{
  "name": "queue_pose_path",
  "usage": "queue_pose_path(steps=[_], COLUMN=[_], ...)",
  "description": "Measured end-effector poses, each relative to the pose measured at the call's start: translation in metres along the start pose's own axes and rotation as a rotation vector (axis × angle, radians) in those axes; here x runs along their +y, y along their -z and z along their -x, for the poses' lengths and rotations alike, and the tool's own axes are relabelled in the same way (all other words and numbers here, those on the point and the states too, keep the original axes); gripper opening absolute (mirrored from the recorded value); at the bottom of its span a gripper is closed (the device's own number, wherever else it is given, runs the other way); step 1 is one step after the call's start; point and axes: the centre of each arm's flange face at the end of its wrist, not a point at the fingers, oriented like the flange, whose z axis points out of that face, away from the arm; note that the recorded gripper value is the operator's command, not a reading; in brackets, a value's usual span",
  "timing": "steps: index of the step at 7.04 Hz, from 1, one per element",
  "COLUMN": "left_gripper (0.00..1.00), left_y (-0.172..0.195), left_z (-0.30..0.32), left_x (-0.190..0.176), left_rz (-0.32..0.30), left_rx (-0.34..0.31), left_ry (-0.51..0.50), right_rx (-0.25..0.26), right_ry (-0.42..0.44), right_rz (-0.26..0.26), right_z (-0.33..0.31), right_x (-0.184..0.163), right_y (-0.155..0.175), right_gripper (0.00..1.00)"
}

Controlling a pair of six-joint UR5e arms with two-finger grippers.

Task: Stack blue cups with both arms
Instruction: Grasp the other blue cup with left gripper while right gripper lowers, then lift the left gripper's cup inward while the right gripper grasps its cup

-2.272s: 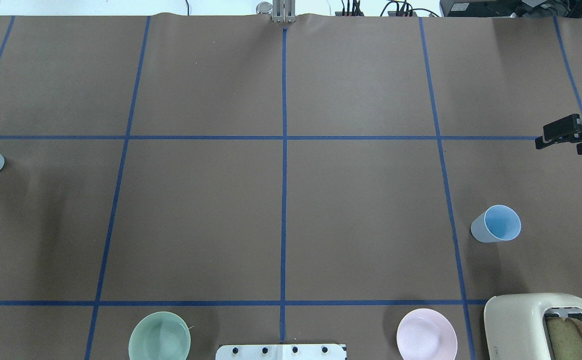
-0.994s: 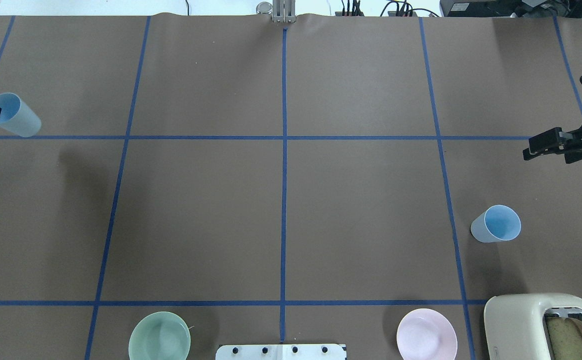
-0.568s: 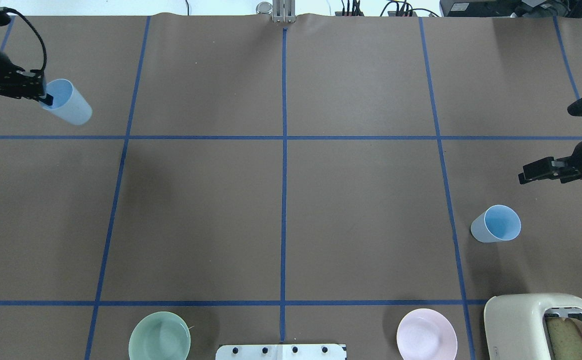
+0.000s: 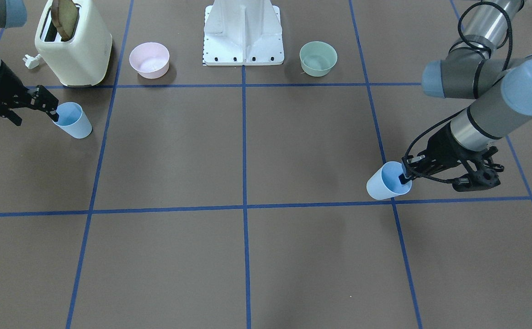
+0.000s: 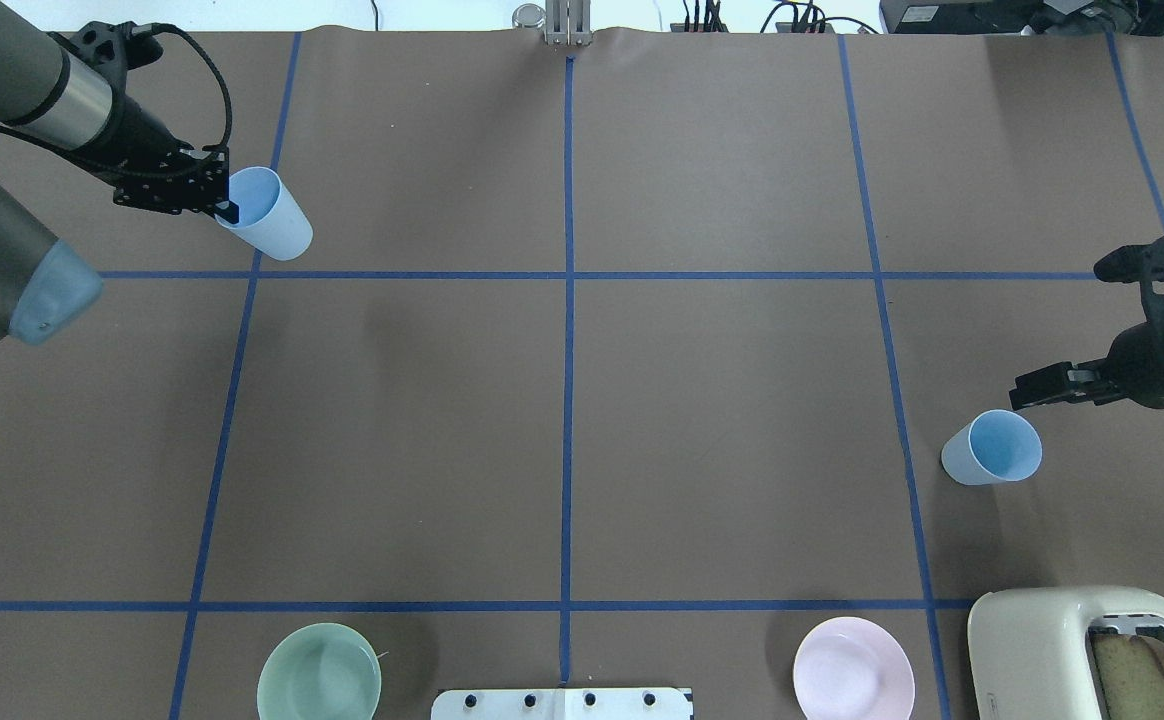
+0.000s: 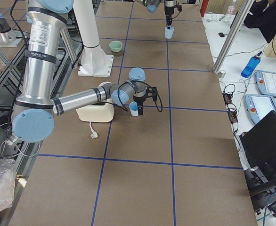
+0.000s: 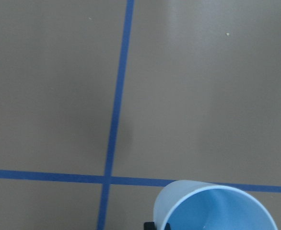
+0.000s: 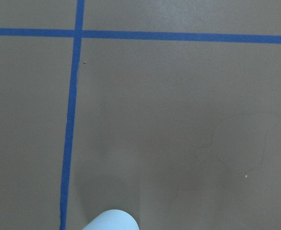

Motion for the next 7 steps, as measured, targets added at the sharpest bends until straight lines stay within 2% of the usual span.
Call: queue_pose_path(steps=[4,7], left_gripper=[0.00,0.00], left_y=[-0.006,-0.021], left_z=[-0.034,-0.081], left_x=[0.014,0.031], left_rz=[0.012,0.005], left_rx=[0.025,0.039], left_ry=[0.032,0.076], right_rx=[-0.010,0.017], right_ry=[0.006,0.012], right_rz=[0.005,0.007], right_z=[-0.002,-0.002], right_x=[0.015,0.023], right_y=[-0.010,-0.019], right_gripper=[0.99,0.99])
